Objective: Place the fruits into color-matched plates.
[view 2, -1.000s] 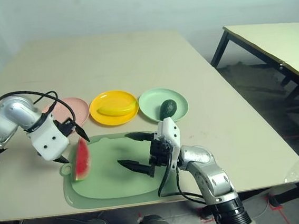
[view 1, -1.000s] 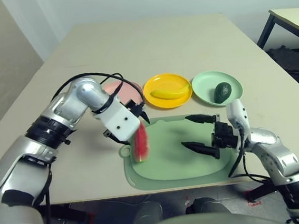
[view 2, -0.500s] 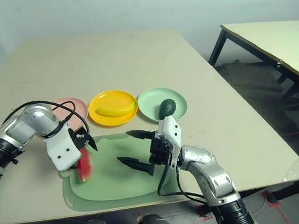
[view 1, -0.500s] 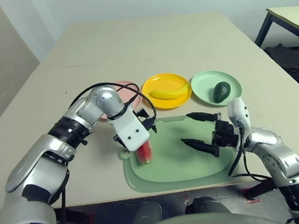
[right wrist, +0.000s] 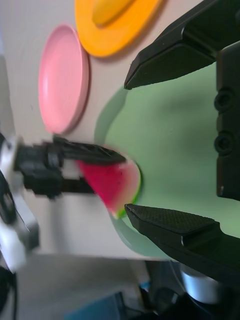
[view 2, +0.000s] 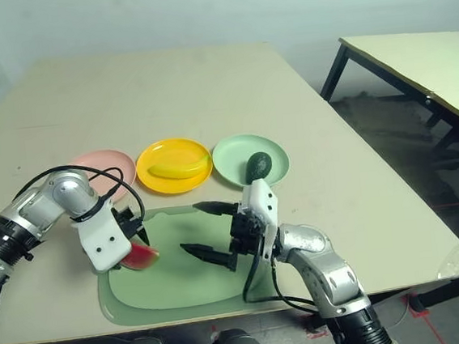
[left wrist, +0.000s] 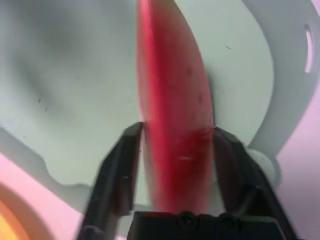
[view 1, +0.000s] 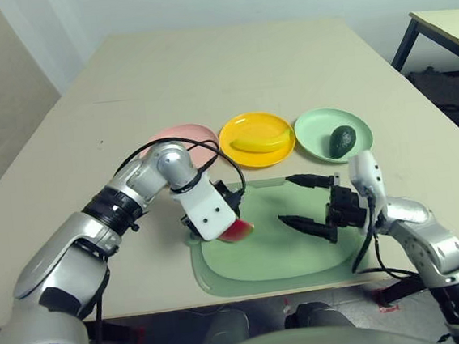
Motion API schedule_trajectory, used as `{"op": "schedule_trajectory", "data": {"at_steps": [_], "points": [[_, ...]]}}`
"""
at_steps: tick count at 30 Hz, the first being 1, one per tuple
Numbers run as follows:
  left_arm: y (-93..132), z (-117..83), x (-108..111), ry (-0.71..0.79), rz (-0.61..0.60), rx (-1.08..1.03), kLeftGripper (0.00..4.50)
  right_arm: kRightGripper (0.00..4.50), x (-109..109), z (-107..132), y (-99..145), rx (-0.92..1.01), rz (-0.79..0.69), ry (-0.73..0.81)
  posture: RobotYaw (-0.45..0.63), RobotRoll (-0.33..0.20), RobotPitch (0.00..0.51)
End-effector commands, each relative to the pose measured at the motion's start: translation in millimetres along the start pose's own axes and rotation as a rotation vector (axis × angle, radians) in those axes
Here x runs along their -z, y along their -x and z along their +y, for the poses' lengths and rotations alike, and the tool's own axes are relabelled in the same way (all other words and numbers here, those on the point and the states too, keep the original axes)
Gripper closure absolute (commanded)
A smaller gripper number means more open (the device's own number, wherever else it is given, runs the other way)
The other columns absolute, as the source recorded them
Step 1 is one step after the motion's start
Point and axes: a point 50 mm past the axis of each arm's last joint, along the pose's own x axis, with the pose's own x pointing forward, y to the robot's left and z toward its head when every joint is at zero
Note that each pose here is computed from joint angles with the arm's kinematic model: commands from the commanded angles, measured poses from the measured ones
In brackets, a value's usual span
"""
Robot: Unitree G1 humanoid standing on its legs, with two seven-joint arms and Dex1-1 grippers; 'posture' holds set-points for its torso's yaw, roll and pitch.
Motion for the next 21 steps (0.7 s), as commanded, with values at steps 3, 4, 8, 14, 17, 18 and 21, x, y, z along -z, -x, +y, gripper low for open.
{"op": "schedule_trajectory", "data": {"at_steps": [3,4,8,14,17,18,21], "points": [[-8.1,-3.3,-2.6,0.028,-0.026,0.040,2.39,0.00,4.5,10.5,8.9,-0.141,0.055,0.072,0.10,0.000,0.000],[-8.2,-3.4,-2.8,0.032,-0.028,0.040,2.39,0.00,5.3,10.7,9.6,-0.150,0.061,0.078,0.10,0.000,0.000],[-6.2,-3.5,-3.0,0.050,-0.035,0.032,2.39,0.00,7.2,10.3,9.6,-0.161,0.065,0.088,0.11,0.000,0.000],[14.4,-2.4,0.8,0.093,-0.020,-0.032,2.39,0.00,5.8,12.2,8.4,-0.187,0.056,0.101,0.11,0.000,0.000],[37.3,-1.9,7.6,0.128,0.019,-0.099,2.39,0.00,2.2,12.0,7.9,-0.187,0.055,0.100,0.12,0.000,0.000],[46.8,-1.8,11.4,0.145,0.040,-0.131,2.39,0.00,0.8,11.0,7.0,-0.169,0.052,0.091,0.12,0.000,0.000],[67.0,-3.3,21.8,0.189,0.091,-0.219,2.39,0.00,-1.8,7.9,3.4,-0.086,0.035,0.046,0.12,0.000,0.000]]}}
